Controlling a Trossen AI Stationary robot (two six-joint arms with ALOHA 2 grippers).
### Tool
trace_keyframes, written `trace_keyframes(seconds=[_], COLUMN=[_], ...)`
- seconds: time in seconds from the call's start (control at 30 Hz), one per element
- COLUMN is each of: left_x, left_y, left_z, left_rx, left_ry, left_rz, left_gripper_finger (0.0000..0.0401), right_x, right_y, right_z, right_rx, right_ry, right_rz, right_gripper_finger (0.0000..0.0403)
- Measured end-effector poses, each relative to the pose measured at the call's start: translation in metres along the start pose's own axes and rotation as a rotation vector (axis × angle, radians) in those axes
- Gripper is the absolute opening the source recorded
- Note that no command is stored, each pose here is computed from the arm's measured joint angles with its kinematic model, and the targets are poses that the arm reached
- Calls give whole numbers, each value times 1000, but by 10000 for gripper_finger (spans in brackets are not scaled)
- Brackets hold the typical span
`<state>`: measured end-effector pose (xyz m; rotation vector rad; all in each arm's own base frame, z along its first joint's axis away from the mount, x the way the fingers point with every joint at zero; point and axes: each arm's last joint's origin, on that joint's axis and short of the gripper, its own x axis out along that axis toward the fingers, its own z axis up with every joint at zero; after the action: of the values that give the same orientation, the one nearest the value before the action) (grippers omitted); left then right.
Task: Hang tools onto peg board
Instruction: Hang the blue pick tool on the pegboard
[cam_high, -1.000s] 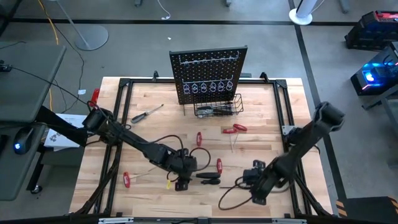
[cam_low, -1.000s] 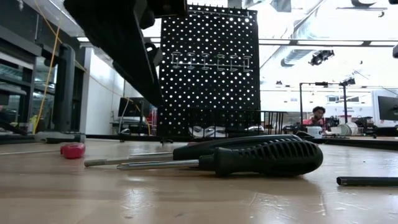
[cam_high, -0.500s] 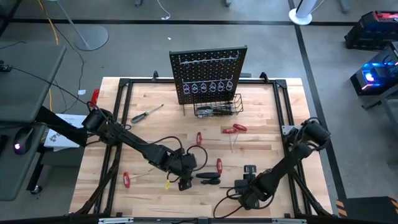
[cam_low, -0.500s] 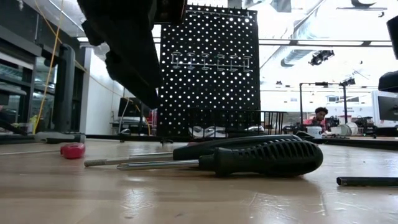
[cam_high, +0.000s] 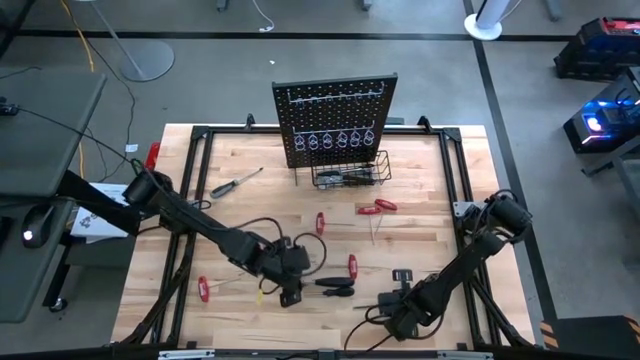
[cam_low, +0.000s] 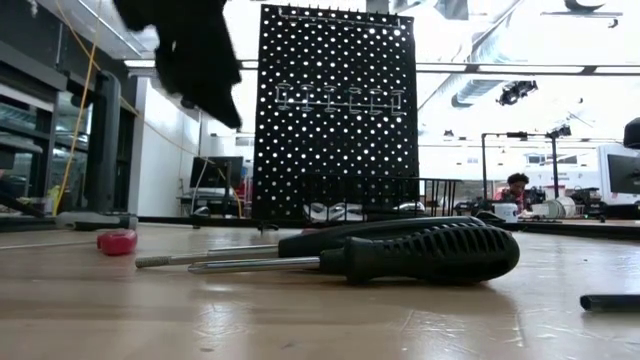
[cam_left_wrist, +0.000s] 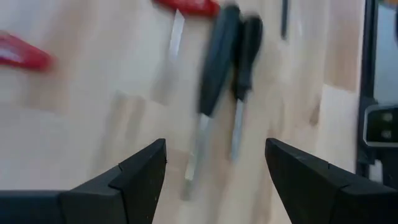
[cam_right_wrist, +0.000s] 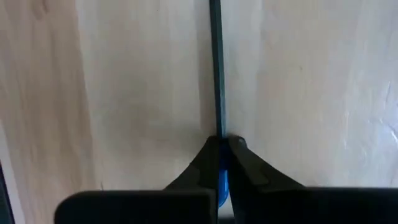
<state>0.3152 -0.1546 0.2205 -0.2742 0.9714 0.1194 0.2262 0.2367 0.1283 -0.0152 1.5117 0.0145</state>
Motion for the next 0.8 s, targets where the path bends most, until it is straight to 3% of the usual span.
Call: trace_keyframes(seconds=[0.13,0.3,0.37,0.63,0.8], left_x=[-34,-71,-81,-92,-88], left_y=[13,29,34,42,38], left_z=[9,20,24,31,39], left_rx=[5,-10,-18,-40,9], left_ry=[-130,-280,-320,-378,-395], left_rz=[118,210,227,225,143], left_gripper_finger=[266,266,266,266,266], right_x=[-27,-62,-78,-149,-161], right_y=[-30,-57,-65,-102,-114], right_z=[-3,1,4,7,8], right_rx=[44,85,116,291,267], right_ry=[39,-54,-118,-426,-442], right_rz=[-77,-126,-90,-29,-19], right_gripper_finger=[1,0,3,2,2])
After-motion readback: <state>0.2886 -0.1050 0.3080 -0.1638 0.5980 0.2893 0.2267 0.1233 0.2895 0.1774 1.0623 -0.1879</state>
